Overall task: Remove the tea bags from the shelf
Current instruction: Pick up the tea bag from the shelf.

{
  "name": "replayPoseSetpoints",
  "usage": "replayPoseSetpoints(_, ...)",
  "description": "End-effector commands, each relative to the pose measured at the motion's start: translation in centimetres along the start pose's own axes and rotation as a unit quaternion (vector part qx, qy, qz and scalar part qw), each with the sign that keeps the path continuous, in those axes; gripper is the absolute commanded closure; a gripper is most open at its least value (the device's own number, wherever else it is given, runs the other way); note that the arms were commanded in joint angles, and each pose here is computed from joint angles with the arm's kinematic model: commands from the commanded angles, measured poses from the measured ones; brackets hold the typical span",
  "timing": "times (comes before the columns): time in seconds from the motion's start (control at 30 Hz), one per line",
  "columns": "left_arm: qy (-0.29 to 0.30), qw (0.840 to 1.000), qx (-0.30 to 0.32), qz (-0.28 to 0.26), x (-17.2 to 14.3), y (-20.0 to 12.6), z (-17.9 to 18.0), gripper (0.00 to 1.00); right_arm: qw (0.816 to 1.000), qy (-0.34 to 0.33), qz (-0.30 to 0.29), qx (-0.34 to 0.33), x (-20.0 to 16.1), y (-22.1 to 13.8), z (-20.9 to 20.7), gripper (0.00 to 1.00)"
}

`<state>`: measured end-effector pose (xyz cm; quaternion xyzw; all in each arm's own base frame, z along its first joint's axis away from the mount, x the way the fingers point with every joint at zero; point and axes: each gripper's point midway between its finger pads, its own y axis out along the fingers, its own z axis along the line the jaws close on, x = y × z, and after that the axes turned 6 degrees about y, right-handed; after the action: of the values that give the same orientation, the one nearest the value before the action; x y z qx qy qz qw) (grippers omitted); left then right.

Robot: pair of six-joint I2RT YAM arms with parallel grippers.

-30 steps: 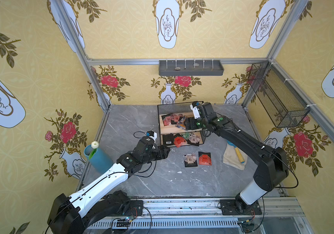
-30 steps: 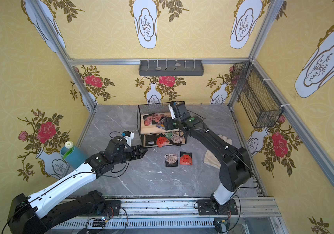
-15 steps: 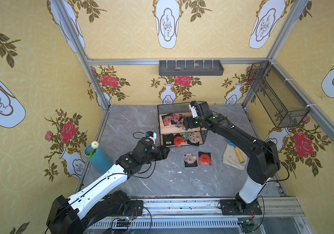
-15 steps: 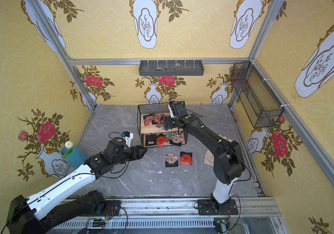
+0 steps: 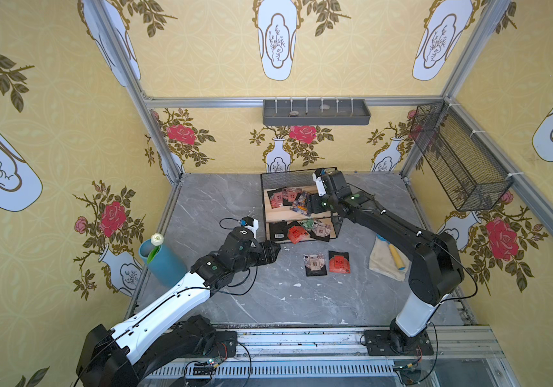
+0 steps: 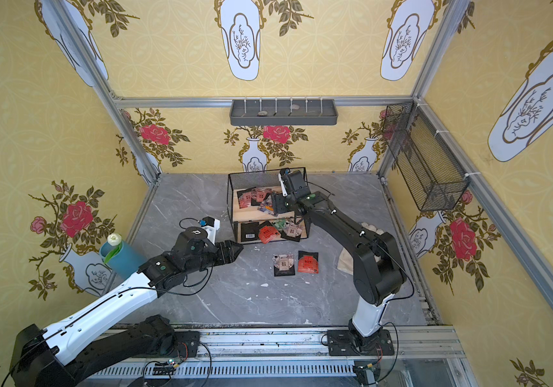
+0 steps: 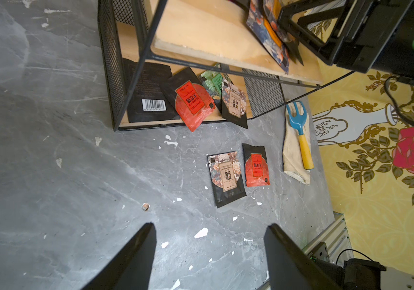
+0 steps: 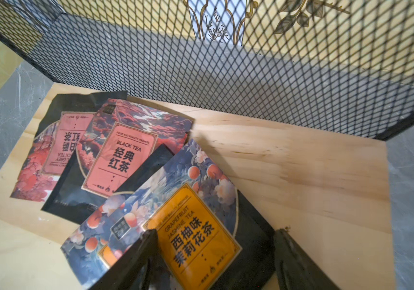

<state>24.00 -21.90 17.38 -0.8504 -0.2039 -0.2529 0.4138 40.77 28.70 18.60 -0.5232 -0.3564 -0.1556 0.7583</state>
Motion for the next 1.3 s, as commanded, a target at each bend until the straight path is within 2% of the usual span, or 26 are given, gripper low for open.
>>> replayPoseSetpoints(0.0,0.002,1.0,0.0,-0.004,0.1,0.1,0.1,0.23,0.998,0.005,0.055,-0.007,-3.4,0.3,-0.3,0.27)
replayPoseSetpoints(0.2,0.002,1.0,-0.001,-0.005,0.1,0.1,0.0,0.23,0.998,0.001,0.06,-0.018,-4.1,0.0,-0.5,0.36)
replayPoseSetpoints(0.57,0.004,1.0,-0.003,-0.004,0.3,0.3,-0.2,0.23,0.999,-0.009,0.04,-0.008,-3.1,-2.0,0.8,0.43)
replayPoseSetpoints(0.8,0.006,1.0,-0.01,-0.003,0.4,0.4,-0.6,0.23,1.0,-0.006,0.016,-0.004,-1.9,-2.9,1.0,0.31)
replayPoseSetpoints(1.07,0.007,1.0,-0.014,-0.005,0.5,0.3,-0.7,0.23,1.0,0.0,0.0,0.001,-0.9,-4.4,1.2,0.26)
replayPoseSetpoints(1.27,0.006,1.0,-0.017,0.0,0.4,0.5,-0.8,0.23,0.998,0.064,0.005,0.028,-1.6,-6.4,1.6,0.25)
